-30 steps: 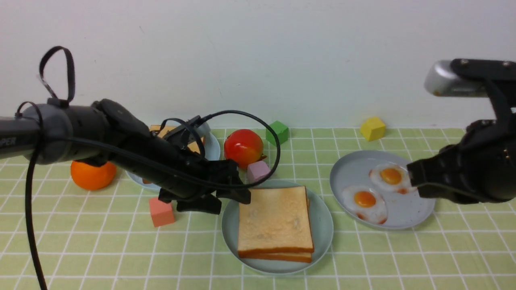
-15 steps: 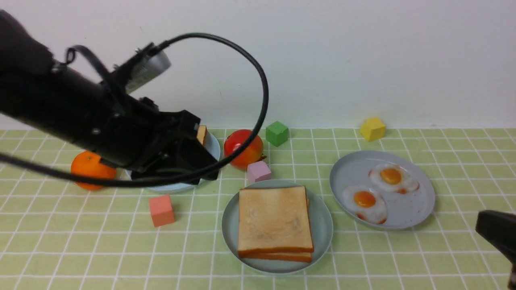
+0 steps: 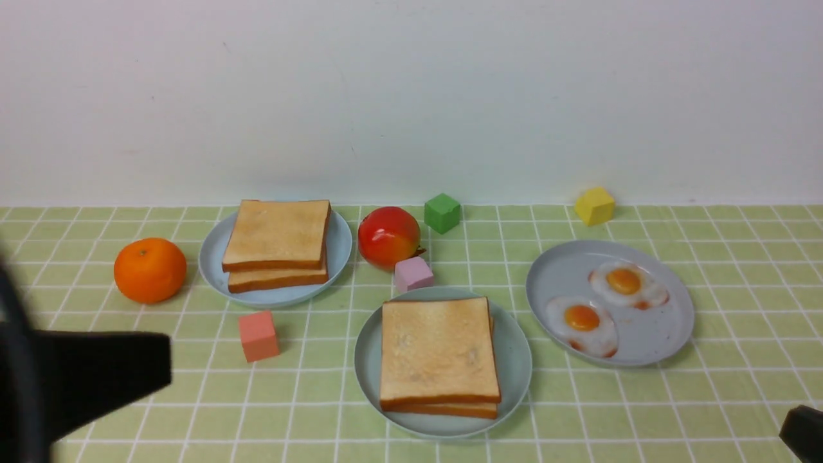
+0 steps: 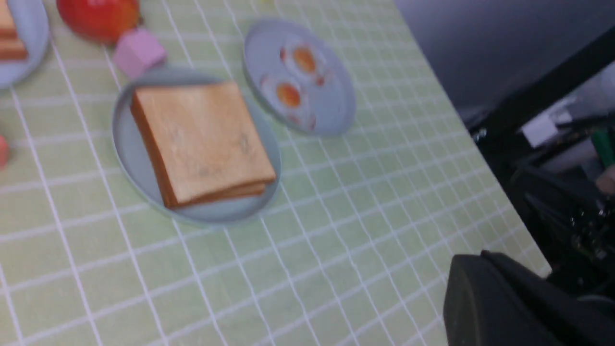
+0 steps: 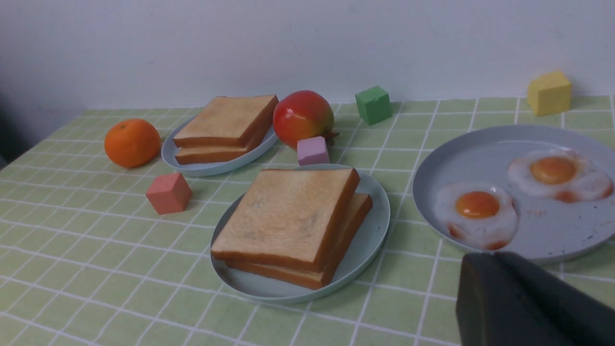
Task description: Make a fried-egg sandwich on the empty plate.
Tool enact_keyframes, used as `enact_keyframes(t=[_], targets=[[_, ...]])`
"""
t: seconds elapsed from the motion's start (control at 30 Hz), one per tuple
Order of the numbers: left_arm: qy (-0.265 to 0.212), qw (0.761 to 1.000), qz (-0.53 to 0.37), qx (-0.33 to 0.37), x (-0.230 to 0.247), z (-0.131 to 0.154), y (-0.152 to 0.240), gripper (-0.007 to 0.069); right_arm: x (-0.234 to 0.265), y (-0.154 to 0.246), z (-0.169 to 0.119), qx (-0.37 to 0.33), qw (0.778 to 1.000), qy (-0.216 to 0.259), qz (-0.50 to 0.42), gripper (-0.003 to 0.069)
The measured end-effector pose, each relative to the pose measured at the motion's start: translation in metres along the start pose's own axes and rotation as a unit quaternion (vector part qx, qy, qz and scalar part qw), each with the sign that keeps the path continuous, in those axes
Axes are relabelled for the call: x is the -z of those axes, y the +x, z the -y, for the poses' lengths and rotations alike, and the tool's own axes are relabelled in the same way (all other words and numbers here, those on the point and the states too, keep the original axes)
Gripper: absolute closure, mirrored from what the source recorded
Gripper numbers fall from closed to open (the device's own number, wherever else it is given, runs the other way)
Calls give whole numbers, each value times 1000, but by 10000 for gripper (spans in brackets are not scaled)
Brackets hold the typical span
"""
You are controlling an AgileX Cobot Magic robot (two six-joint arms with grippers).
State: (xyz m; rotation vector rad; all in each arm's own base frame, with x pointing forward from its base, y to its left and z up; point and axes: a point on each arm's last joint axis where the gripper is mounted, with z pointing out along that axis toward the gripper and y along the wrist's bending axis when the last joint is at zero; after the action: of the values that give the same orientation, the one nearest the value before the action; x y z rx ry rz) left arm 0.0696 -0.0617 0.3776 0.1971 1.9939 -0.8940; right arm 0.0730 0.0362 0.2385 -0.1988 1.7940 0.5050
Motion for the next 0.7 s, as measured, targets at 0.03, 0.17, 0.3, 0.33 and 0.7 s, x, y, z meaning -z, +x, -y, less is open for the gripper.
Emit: enact_keyframes(t=[0.03,0.17,0.3,0.33,0.7], targets=[[1,1000,20,-8,7,2,2,638,0,0,0,0,1000,1,-2,628],[17,995,86,-44,38,15,14,638,0,1,0,0,1000,1,-4,628],[30,990,120,-66,57,22,24,638,0,1,0,0,1000,1,-4,624],[34,988,130,-72,62,24,27,638,0,1,0,0,1000,1,-4,622],[-121,968,162,-147,51,-18,44,638,0,1,0,0,1000,1,-4,613]])
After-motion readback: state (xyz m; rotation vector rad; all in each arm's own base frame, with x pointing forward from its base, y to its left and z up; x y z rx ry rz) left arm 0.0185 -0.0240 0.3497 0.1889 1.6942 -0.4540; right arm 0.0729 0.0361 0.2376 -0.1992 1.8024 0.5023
